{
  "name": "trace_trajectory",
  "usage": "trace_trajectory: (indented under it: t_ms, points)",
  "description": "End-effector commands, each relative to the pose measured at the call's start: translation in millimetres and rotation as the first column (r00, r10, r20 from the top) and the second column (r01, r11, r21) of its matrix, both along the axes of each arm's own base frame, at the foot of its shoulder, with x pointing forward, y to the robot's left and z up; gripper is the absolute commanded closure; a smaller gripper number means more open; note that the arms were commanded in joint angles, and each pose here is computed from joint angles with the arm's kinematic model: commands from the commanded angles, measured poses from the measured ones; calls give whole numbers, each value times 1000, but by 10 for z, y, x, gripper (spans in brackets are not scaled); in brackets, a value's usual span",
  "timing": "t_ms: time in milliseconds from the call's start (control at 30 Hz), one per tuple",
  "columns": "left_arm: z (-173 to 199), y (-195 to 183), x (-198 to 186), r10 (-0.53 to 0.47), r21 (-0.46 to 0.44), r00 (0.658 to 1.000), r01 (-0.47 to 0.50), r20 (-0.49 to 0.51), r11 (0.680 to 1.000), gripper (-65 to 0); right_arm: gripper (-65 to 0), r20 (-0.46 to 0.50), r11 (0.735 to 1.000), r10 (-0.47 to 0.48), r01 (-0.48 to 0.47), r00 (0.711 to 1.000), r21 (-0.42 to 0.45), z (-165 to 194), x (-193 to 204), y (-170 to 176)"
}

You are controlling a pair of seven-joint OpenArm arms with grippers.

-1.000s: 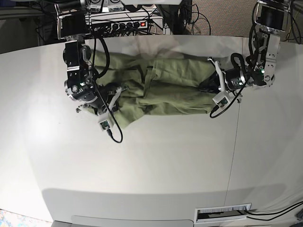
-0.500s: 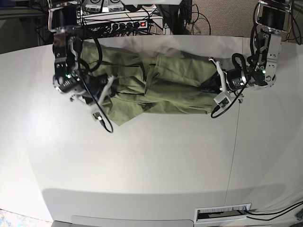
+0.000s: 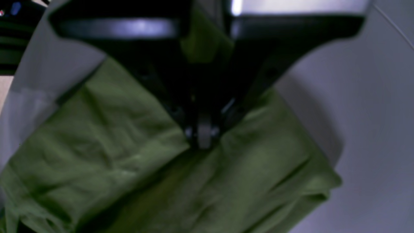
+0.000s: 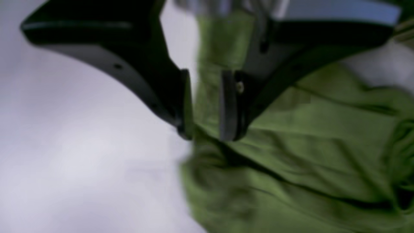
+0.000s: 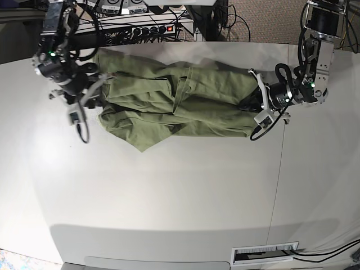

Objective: Fold the T-shirt properly
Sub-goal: 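Release the shirt with the right gripper and move it aside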

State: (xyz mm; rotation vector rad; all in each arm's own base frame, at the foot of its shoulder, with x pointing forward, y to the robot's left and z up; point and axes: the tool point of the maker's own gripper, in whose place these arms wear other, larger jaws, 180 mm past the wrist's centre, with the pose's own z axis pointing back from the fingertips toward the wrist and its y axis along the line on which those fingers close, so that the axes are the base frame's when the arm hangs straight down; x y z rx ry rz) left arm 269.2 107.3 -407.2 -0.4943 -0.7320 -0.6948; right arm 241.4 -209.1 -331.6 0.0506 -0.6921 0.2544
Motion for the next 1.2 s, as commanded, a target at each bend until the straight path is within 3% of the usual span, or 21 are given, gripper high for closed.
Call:
trace_trajectory:
  t_ms: [0, 167, 367, 567, 667, 767, 1000, 1167]
  points:
    - [-121, 208, -13, 10, 120, 1000, -7, -26, 993, 0, -157, 52, 1000, 9, -9, 999, 0, 142, 56, -60]
    - [-125, 210, -18, 9, 122, 1000, -6, -27, 993, 0, -160, 18, 998, -46, 47, 999, -35, 108, -97, -382]
    - [-121, 204, -16, 10, 118, 1000, -6, -27, 993, 0, -161, -10, 998, -55, 55, 998, -4, -8, -145, -410]
    - [-127, 204, -26, 10, 118, 1000, -6, -30, 993, 0, -160, 1, 994, -82, 82, 997, -75, -42, -141, -532]
    - [-126, 204, -25, 10, 117, 1000, -7, -29, 993, 0, -171, 19, 994, -80, 81, 997, -70, -19, -114, -525]
    - [-123, 200, -23, 10, 115, 1000, -7, -28, 993, 0, -293, 50, 994, -79, 82, 996, -66, 46, -23, -524]
    - [-124, 200, -23, 10, 115, 1000, -7, -28, 993, 0, -289, 220, 996, -80, 87, 972, -21, 446, 468, -460]
    - [-125, 199, -24, 10, 115, 1000, -7, -29, 993, 0, -254, 241, 997, -69, 62, 968, 34, 354, 663, -362]
